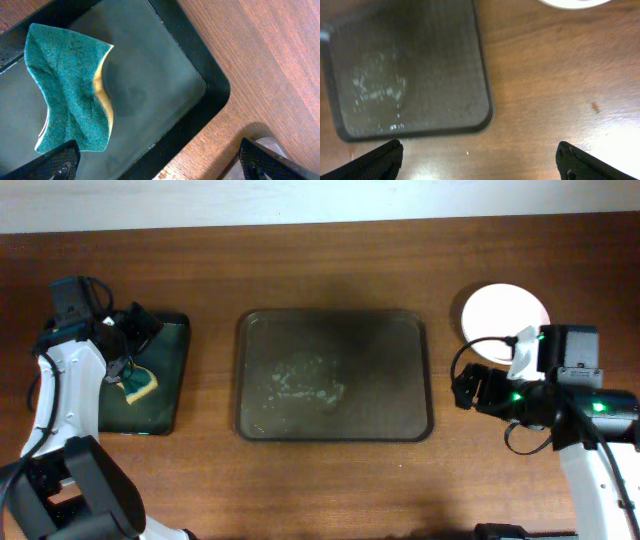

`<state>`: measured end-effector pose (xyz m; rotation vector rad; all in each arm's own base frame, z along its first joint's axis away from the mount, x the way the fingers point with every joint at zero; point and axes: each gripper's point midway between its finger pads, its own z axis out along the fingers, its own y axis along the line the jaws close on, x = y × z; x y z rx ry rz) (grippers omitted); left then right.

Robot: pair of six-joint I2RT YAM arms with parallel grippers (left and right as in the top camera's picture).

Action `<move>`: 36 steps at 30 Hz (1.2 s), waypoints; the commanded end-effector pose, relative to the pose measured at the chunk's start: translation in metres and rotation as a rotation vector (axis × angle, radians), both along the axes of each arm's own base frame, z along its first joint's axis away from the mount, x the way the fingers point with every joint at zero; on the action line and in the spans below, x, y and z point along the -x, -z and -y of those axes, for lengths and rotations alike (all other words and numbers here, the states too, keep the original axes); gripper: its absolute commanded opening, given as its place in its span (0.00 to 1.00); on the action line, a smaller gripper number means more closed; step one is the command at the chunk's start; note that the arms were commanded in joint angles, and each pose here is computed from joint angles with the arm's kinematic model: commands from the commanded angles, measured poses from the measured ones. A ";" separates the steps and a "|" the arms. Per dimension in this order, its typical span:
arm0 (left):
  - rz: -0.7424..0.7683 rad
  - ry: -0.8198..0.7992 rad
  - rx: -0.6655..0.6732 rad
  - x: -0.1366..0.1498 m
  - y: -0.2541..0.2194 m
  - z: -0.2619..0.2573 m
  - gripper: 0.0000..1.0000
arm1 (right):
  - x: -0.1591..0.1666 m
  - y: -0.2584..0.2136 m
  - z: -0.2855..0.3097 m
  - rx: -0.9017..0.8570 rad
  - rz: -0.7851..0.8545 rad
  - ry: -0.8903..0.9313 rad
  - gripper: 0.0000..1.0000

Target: Clean dirty plates on tray and stack at the side

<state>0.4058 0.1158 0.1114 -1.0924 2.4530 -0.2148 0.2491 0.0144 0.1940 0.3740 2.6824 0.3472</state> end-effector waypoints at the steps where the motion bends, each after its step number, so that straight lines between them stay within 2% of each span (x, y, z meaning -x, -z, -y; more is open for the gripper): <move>1: 0.016 0.016 -0.006 0.000 -0.006 0.001 0.99 | 0.002 0.013 -0.007 -0.001 -0.042 -0.033 0.98; 6: 0.016 0.016 -0.006 0.000 -0.006 0.001 1.00 | -0.001 0.034 0.000 0.028 -0.137 -0.031 0.98; 9: 0.016 0.016 -0.006 0.000 -0.006 0.001 0.99 | -0.006 0.037 -0.007 -0.008 -0.139 -0.048 0.98; 12: 0.016 0.016 -0.006 0.000 -0.006 0.001 0.99 | -0.020 0.019 -0.025 0.008 0.048 -0.118 0.98; 15: 0.016 0.016 -0.006 0.000 -0.006 0.001 1.00 | -0.016 -0.005 -0.044 0.054 0.363 -0.203 0.98; 19: 0.016 0.016 -0.006 0.000 -0.006 0.001 0.99 | 0.008 0.018 -0.042 0.056 0.560 -0.197 0.98; 24: 0.016 0.016 -0.006 0.000 -0.006 0.001 1.00 | 0.020 0.045 -0.025 0.073 0.809 -0.125 0.98; 32: 0.016 0.017 -0.006 0.000 -0.006 0.001 0.99 | 0.006 0.024 -0.017 0.143 1.117 -0.083 0.98; 36: 0.016 0.016 -0.006 0.000 -0.006 0.001 0.99 | 0.004 0.027 -0.008 0.194 1.113 -0.050 0.98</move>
